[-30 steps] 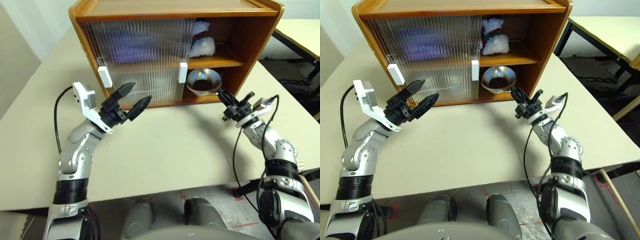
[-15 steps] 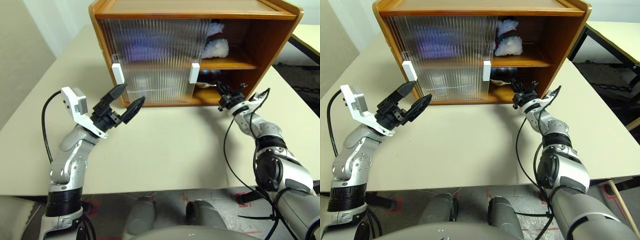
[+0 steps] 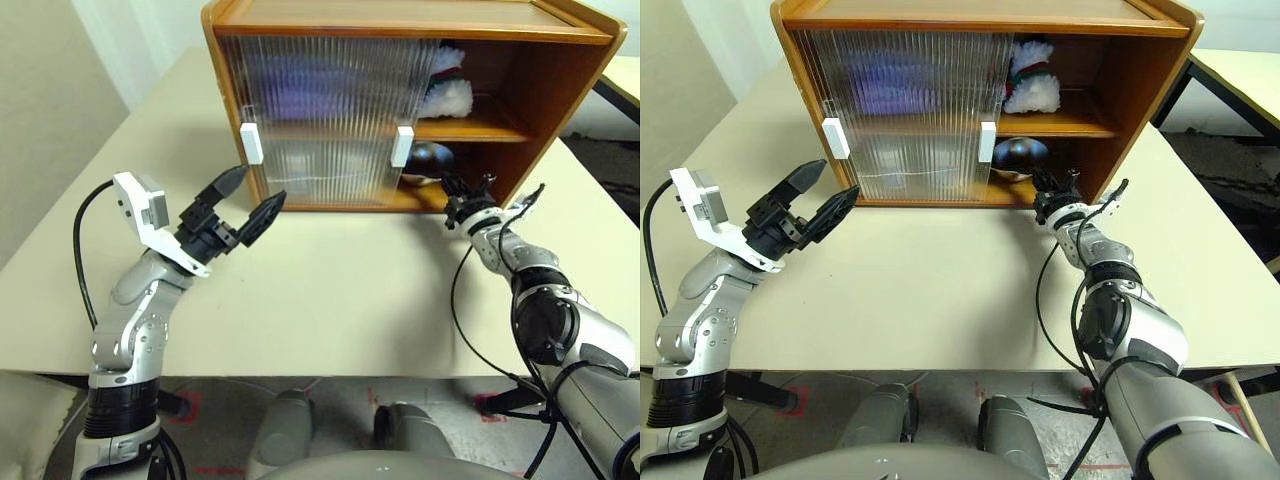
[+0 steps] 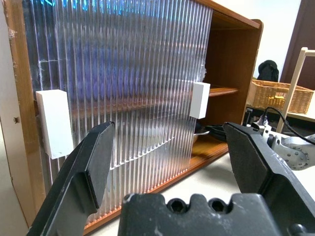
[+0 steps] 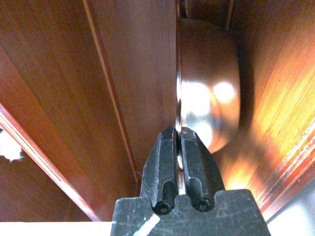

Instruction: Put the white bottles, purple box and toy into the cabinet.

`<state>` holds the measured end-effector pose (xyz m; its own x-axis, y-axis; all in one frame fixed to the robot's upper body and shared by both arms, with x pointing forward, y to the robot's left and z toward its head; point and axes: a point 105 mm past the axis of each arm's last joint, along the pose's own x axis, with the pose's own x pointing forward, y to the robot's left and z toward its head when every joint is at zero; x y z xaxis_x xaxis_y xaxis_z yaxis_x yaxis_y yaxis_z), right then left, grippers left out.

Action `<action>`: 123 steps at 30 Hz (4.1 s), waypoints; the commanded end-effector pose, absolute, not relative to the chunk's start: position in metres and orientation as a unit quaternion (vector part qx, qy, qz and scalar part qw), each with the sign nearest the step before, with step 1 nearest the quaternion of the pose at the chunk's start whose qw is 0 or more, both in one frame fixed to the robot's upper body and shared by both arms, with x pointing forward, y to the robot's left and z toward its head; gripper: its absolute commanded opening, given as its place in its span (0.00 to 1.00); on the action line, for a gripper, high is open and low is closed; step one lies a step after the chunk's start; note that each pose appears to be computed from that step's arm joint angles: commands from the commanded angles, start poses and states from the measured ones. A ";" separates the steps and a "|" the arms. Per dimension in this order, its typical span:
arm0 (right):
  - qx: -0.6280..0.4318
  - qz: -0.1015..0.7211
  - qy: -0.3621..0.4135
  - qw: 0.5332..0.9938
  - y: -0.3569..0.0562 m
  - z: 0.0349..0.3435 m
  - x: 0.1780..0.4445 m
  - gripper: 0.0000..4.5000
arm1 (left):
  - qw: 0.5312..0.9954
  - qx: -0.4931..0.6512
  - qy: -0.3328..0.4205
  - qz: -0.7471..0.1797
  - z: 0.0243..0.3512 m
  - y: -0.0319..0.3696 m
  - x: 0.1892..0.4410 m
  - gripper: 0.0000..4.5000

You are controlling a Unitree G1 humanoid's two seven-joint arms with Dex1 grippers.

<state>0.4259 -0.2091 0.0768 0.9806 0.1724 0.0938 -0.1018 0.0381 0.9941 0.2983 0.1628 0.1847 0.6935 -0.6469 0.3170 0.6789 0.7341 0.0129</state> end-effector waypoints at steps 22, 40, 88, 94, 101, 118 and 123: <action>0.651 0.072 0.019 0.756 -0.251 0.051 0.390 0.99 | 0.897 -0.079 -0.147 -0.410 0.177 0.136 0.316 1.00; 0.000 0.377 -0.030 0.926 -0.110 0.106 0.321 0.18 | 0.887 -0.080 -0.143 -0.432 0.175 0.133 0.322 1.00; -0.077 -0.176 -0.121 0.974 -0.154 0.149 0.396 0.00 | 0.890 -0.089 -0.148 -0.423 0.173 0.129 0.321 1.00; -0.080 -0.220 -0.118 0.965 -0.179 0.147 0.400 0.00 | 0.887 -0.089 -0.148 -0.427 0.173 0.128 0.322 1.00; -0.075 -0.085 -0.143 0.983 -0.152 0.154 0.392 0.00 | 0.888 -0.087 -0.149 -0.426 0.173 0.129 0.322 1.00; -0.023 0.027 -0.145 0.989 -0.126 0.169 0.410 0.00 | 0.890 -0.087 -0.154 -0.421 0.174 0.130 0.321 1.00; -0.047 -0.029 -0.144 0.988 -0.143 0.164 0.415 0.00 | 0.891 -0.087 -0.155 -0.418 0.173 0.131 0.320 1.00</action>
